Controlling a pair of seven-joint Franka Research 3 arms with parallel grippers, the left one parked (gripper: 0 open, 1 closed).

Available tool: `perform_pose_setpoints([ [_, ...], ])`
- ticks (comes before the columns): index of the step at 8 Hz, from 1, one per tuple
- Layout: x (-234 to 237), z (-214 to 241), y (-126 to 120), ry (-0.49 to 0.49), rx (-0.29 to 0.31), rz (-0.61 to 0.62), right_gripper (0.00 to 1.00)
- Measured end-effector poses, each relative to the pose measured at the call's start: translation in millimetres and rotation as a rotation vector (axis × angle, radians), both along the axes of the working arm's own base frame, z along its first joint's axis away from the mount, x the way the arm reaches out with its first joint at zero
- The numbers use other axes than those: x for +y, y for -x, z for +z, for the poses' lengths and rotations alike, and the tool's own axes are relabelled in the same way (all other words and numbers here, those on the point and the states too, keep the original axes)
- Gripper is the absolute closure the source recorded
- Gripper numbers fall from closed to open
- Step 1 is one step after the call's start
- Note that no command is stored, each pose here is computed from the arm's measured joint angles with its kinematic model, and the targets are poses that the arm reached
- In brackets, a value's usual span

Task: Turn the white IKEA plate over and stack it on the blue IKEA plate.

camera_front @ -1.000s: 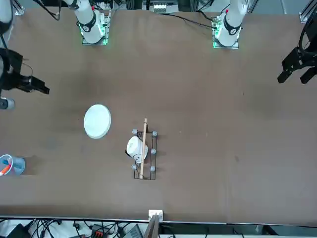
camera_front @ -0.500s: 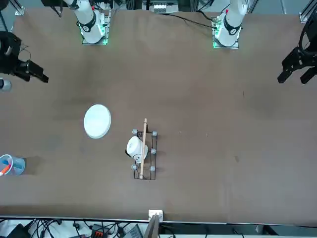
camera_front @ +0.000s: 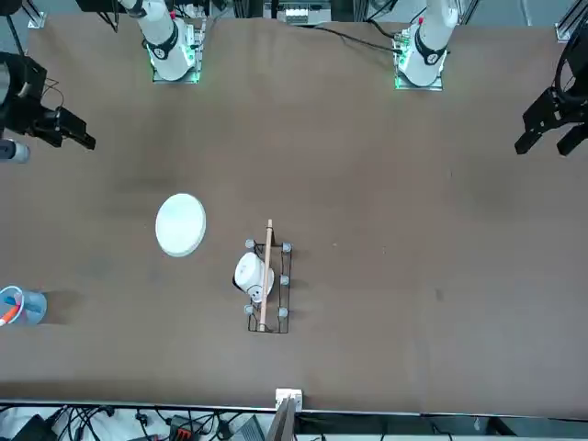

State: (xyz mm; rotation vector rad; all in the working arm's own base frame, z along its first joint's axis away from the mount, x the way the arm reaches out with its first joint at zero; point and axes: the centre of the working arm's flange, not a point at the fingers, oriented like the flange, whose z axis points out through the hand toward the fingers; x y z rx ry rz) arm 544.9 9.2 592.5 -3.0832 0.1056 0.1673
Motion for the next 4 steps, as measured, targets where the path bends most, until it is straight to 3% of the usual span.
perform_pose_setpoints([
  [4,18,0,-6,0.002,-0.011,0.027,0.0],
])
